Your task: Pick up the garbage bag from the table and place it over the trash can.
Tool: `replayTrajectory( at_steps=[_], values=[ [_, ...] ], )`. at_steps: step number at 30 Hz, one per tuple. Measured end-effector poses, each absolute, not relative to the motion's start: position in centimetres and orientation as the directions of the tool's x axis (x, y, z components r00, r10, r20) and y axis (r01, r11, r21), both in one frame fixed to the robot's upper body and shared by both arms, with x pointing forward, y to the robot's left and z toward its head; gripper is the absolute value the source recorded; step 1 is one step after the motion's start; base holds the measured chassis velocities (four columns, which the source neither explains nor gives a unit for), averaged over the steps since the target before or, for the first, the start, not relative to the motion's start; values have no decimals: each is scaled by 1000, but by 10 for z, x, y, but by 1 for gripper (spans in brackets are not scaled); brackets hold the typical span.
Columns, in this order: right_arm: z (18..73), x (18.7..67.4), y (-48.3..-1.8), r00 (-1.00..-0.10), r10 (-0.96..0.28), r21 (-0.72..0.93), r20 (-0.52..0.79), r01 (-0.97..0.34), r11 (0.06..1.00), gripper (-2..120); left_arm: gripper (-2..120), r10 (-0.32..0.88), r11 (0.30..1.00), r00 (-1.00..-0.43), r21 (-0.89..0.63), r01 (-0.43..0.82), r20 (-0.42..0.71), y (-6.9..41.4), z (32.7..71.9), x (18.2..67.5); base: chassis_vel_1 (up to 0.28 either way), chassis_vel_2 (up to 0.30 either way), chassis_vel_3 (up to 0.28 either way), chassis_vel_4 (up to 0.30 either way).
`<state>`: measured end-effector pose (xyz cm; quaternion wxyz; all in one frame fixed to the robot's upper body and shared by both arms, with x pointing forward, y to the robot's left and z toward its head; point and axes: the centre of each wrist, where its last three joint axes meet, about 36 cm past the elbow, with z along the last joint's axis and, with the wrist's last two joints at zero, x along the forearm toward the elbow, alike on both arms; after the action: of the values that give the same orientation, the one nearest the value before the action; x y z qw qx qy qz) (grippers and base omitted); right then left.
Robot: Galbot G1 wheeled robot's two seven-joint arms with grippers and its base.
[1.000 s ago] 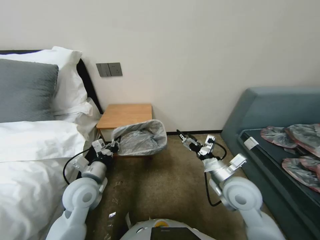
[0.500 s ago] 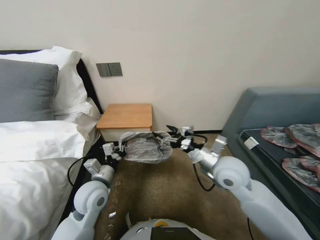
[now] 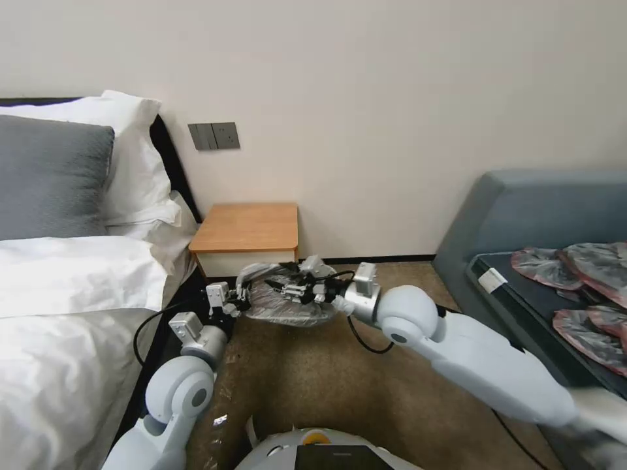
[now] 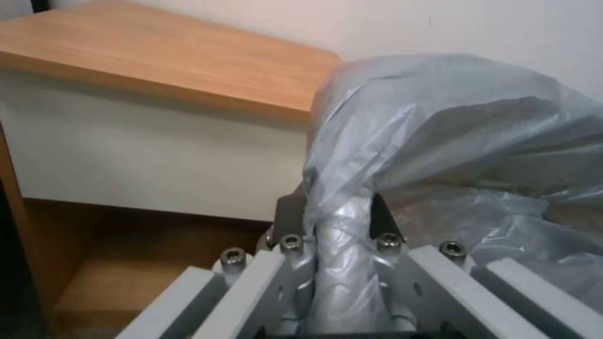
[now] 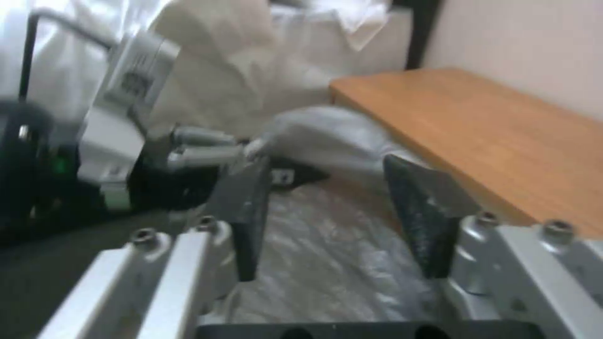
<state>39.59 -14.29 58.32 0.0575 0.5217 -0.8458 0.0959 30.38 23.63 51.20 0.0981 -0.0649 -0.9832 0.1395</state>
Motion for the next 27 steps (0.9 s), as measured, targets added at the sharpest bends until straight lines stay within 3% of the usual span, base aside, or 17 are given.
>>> replayTrajectory(
  at_steps=[8,13,27],
  values=[
    [581,403,-131,-404,-862,-166,306,-914,370,19,3,139,962,-975,-257,93,171,238,514,305,0,0,0,0],
    [588,408,-127,-429,-814,-244,392,-901,358,0,3,133,967,-979,-235,94,157,239,516,305,0,0,0,0],
    [588,425,-94,-511,-693,-334,508,-859,388,0,3,141,973,-983,-201,116,114,239,524,304,0,0,0,0]
  ],
)
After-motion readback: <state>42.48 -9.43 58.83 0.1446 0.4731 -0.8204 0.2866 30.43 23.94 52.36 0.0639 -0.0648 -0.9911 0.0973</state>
